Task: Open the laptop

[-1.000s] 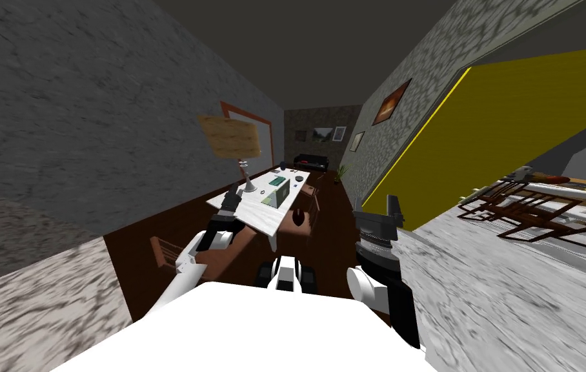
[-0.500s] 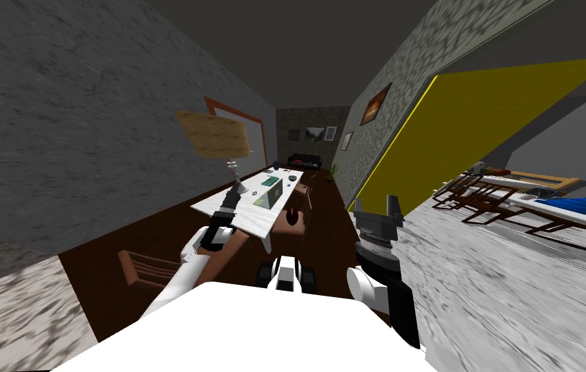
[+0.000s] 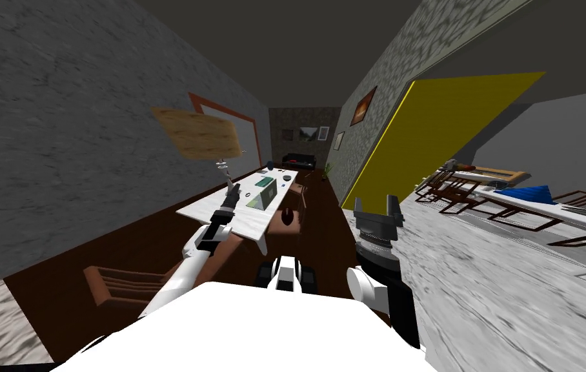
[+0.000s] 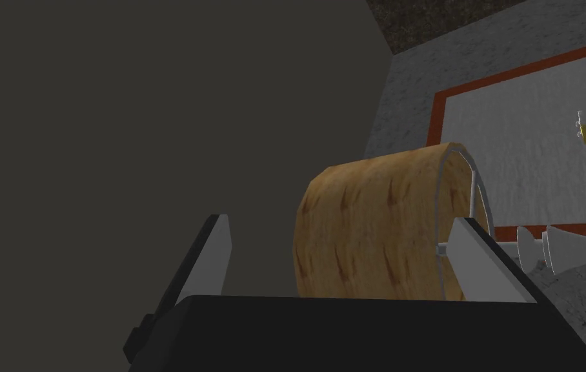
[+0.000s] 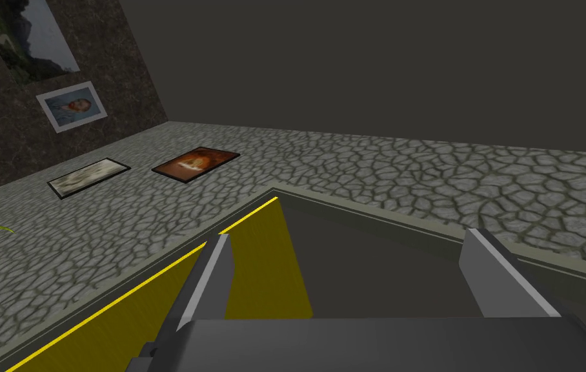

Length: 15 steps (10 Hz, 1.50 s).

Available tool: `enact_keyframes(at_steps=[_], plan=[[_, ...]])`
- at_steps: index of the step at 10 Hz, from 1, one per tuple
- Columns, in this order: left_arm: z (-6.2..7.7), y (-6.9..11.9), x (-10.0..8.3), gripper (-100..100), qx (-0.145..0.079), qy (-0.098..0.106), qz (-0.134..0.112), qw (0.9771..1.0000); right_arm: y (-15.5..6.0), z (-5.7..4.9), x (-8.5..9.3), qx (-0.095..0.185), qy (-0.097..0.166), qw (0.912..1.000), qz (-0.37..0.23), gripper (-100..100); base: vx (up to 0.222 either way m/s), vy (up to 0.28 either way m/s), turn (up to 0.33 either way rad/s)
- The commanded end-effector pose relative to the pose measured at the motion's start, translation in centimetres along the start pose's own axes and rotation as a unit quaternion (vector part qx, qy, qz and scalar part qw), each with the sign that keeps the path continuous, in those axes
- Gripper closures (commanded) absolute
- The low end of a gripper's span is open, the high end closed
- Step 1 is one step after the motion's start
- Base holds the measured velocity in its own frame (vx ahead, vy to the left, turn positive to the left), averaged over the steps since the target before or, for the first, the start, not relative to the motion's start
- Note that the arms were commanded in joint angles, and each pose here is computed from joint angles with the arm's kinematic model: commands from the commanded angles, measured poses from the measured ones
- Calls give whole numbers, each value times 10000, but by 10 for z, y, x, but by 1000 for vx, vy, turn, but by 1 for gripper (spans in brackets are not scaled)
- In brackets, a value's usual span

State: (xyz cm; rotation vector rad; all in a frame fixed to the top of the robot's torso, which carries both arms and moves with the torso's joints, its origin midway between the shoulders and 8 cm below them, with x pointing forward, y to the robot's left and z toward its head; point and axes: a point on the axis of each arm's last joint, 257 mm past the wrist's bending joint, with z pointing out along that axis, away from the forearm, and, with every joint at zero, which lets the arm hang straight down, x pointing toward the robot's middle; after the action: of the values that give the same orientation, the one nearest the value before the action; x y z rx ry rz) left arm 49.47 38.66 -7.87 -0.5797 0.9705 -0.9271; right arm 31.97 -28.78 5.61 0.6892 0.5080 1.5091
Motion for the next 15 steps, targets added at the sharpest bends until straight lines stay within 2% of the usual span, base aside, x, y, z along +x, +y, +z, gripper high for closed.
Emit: enact_keyframes(at_steps=[1, 3, 5, 6, 7, 11, 15], plan=[[3, 28, 0, -100, -316, 19, 168, 9994, 0, 0, 0, 0, 0, 10000, 0, 0, 14, -17, -163], [1, 50, 0, -100, -576, 37, 270, 9980, 0, 0, 0, 0, 0, 10000, 0, 0, 17, -5, -154], [-3, 76, 1, -100, -890, 65, 358, 9954, 0, 0, 0, 0, 0, 10000, -1, 0, 19, 3, -139], [-4, 78, 1, -100, -913, 68, 357, 9952, 0, 0, 0, 0, 0, 10000, -1, 0, 10, 8, -62], [-6, 91, 1, -100, -1072, 83, 397, 9934, 0, 0, 0, 0, 0, 10000, -1, 0, 8, 7, -117], [-19, 138, 1, -100, -1673, 140, 530, 9844, 0, 0, 0, 0, 0, 10000, -1, 0, 12, 13, -155], [-34, 174, 5, -100, -2149, 188, 577, 9748, 0, 0, 0, 0, 0, 10000, -1, 0, 9, 12, -124]])
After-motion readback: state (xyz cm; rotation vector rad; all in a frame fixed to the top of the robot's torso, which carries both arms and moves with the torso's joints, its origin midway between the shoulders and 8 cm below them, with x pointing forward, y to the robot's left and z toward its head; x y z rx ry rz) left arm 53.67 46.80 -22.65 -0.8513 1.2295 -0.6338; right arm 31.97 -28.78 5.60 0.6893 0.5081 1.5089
